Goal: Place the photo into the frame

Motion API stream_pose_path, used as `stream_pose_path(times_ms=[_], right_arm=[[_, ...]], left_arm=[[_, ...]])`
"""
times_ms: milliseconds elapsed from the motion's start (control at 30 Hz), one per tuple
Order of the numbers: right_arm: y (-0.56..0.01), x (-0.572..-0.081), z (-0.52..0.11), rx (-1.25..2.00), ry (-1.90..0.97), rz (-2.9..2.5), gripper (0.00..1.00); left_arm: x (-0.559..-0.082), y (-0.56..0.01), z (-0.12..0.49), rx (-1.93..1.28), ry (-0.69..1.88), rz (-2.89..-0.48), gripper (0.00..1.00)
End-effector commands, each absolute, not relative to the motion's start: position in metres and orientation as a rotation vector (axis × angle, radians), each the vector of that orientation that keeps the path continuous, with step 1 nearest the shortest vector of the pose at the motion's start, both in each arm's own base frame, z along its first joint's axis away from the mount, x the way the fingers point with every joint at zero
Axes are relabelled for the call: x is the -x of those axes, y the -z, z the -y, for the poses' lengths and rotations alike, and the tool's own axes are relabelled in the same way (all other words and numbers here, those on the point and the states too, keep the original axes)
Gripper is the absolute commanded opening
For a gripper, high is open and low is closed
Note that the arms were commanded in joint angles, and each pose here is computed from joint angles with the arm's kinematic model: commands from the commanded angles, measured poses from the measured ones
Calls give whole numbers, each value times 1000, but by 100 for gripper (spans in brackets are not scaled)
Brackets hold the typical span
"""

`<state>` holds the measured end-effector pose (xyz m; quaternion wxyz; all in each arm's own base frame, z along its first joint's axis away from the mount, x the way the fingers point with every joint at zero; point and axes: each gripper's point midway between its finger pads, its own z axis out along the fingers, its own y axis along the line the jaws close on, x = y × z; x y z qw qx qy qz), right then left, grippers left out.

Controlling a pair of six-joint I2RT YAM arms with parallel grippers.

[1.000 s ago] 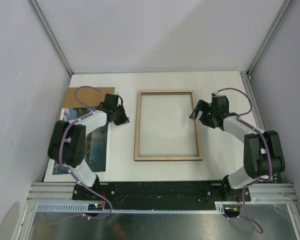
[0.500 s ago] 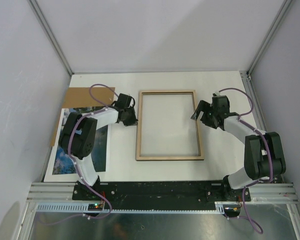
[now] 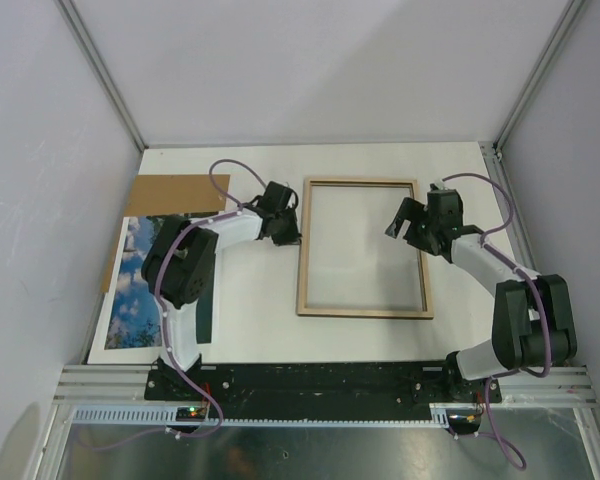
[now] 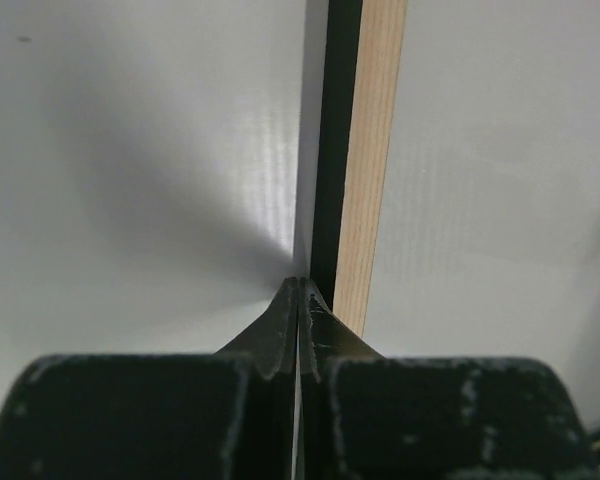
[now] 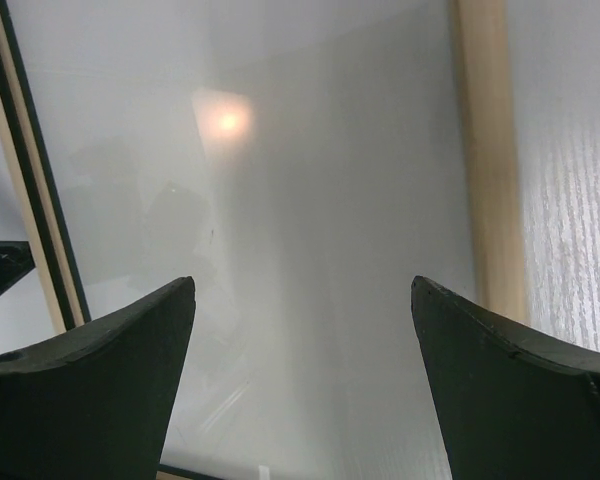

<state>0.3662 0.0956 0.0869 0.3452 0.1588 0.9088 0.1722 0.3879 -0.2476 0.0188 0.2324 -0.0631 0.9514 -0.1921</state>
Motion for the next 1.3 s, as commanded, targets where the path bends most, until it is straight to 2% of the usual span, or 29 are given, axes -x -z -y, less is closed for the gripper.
stream_pose_path(times_ms=[0,233,433,600,767,900,1033,1267], right_arm=[[-118,-375,-91,-397,-420,-2278,93],[-125,-373,-89,-402,-408,-2263,93],[-127,-373,-92,-394,-423,-2260,93],[-131,-375,-108,-347,-471,-2262,93],[-142,-379,-151,-236,-577,-2249,94],[-153,-379,-214,-98,-752,-2232,94],[-164,-372,-295,60,-977,-2175,94],[-163,-343,-421,259,-1351,-2096,94]], left_arm=[[-385,-24,285,146,603,-2601,0],[-369,-20,316,79,656,-2623,0],[-376,-25,317,72,659,-2602,0],[-394,-55,297,109,664,-2531,9],[-407,-102,234,257,593,-2414,24],[-402,-128,150,498,495,-2309,32],[-380,-129,67,719,355,-2238,41],[-337,-126,-18,970,249,-2162,47]])
